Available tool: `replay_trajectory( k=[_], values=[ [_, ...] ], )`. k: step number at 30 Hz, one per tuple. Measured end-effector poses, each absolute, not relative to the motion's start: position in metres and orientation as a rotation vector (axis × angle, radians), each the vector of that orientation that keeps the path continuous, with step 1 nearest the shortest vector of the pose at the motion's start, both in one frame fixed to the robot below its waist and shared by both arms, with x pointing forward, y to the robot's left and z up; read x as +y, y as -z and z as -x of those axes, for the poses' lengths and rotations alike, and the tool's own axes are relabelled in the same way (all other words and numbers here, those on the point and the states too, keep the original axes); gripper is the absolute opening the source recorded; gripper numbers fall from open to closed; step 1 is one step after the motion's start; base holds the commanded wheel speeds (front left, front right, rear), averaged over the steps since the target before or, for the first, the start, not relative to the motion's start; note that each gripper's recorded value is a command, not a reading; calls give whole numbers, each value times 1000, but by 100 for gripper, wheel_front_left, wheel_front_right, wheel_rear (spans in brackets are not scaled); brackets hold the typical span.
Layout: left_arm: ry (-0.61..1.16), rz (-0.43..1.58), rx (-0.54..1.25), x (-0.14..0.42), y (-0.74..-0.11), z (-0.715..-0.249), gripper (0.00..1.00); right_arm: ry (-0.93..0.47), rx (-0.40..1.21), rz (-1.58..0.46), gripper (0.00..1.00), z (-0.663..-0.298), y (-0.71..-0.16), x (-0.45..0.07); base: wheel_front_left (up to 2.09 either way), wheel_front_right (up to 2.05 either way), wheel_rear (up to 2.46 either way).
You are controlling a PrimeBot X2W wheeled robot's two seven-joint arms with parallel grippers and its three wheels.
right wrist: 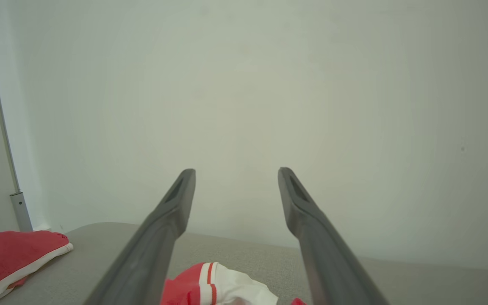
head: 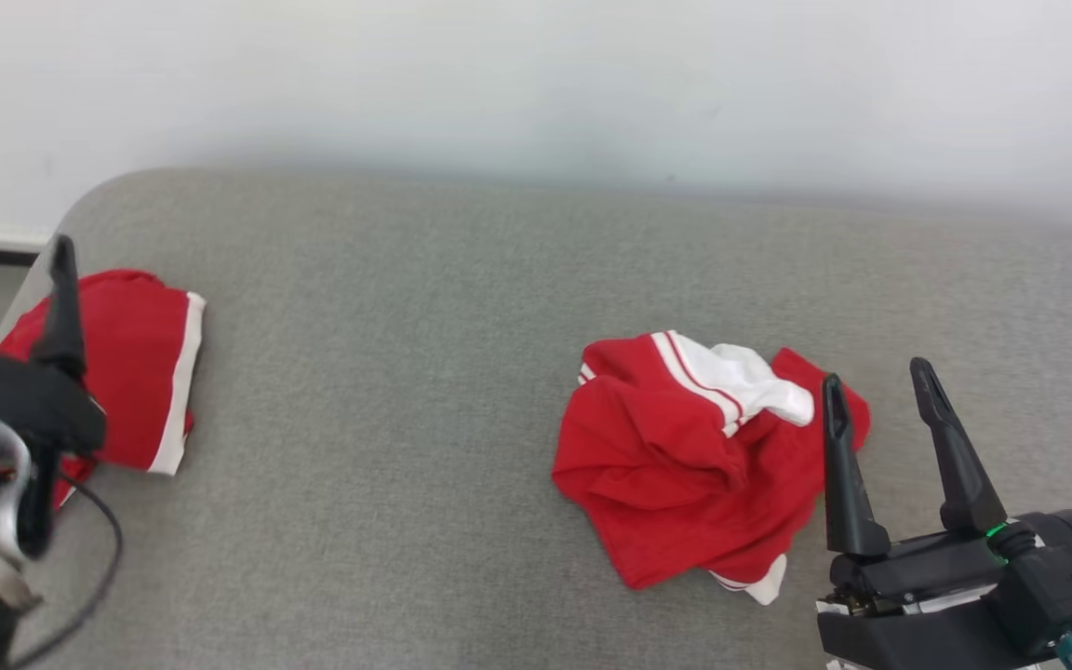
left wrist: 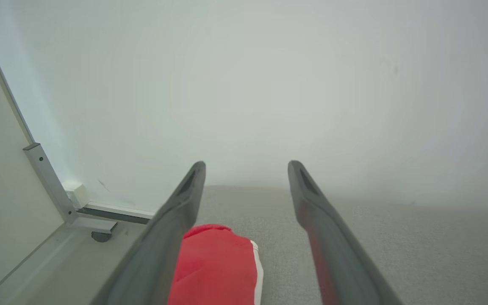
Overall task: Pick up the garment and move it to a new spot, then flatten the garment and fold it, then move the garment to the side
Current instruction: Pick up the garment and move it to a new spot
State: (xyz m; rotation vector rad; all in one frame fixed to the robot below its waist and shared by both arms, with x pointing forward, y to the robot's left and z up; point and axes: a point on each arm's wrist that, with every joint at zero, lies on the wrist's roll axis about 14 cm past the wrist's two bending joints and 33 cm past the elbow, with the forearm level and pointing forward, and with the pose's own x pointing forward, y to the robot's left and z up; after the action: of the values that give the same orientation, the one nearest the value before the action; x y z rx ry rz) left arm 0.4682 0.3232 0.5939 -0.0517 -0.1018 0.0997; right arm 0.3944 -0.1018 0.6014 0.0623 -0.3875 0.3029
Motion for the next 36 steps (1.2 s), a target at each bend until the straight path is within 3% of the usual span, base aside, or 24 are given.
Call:
replay_trajectory(
  k=[15, 36],
  values=[
    [40, 119, -221, 229, -581, -430, 100, -159, -313, -38, 100, -371, -580, -151, 0, 0, 0],
    [92, 89, -99, 182, -518, -381, 100, -79, -78, -53, 100, -362, -504, -175, 0, 0, 0]
  ],
)
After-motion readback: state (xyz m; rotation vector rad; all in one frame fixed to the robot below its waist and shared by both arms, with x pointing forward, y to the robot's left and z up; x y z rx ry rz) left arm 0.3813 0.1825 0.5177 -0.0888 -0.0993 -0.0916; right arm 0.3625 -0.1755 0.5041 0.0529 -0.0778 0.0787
